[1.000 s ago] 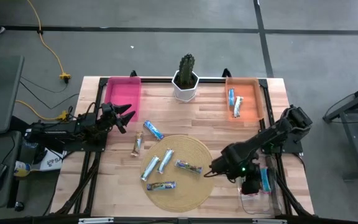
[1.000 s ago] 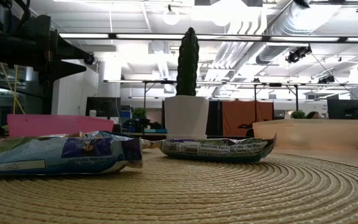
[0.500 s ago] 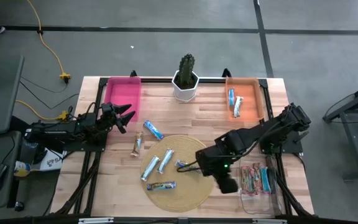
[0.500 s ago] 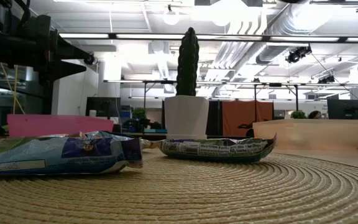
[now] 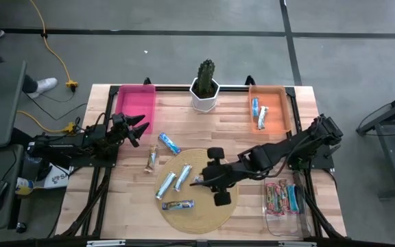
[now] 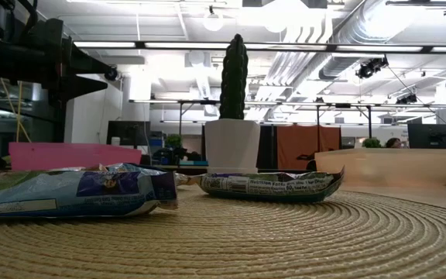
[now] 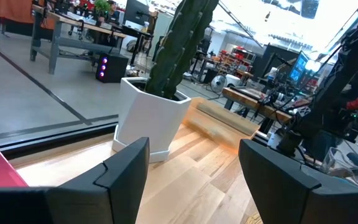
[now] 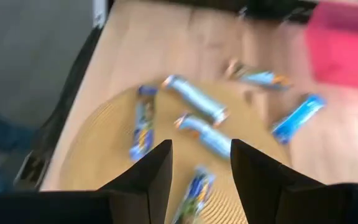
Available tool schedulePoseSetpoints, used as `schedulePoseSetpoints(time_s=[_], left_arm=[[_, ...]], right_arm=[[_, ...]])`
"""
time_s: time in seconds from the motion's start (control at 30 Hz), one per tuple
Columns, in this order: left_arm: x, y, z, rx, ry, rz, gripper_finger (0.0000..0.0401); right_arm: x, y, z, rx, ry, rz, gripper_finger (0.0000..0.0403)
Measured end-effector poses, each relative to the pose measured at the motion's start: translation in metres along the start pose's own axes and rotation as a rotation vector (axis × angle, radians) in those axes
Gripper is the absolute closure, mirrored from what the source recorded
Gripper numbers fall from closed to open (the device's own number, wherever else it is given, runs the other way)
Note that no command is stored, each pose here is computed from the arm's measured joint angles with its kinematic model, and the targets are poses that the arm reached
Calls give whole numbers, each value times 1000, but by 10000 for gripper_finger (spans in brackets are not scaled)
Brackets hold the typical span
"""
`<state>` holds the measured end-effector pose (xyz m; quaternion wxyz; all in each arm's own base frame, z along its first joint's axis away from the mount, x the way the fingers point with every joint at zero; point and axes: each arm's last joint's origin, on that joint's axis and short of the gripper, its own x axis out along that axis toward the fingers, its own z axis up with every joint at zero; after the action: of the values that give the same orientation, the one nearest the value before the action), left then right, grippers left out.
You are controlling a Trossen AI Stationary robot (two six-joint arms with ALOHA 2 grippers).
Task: Pick and place Granola Bars by type
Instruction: Put the yellow granola bar into the orange bin
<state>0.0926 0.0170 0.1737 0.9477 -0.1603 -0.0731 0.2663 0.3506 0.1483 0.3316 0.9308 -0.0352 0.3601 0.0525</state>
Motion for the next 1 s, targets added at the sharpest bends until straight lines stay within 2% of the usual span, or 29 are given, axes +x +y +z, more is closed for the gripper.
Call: schedulePoseSetpoints(time_s=[0.23, 0.4, 0.5, 0.87, 0.93, 1.0], left_arm=[[0, 0, 0, 0, 0, 0, 156], [0, 0, 0, 27, -4, 12, 156], [0, 1, 0, 25, -7, 21, 156], [0, 0, 0, 23, -5, 16, 156], [0, 0, 0, 23, -5, 16, 156], [0, 0, 0, 23, -5, 16, 156]], right_arm=[[0, -2, 11, 29, -131, -134, 257], [6, -16, 17, 74, -181, -197, 258], [16, -30, 20, 191, -194, -172, 258], [64, -76, 17, 783, -149, 8, 260], [71, -81, 15, 814, -104, 64, 260], [77, -83, 12, 748, -72, 118, 260]])
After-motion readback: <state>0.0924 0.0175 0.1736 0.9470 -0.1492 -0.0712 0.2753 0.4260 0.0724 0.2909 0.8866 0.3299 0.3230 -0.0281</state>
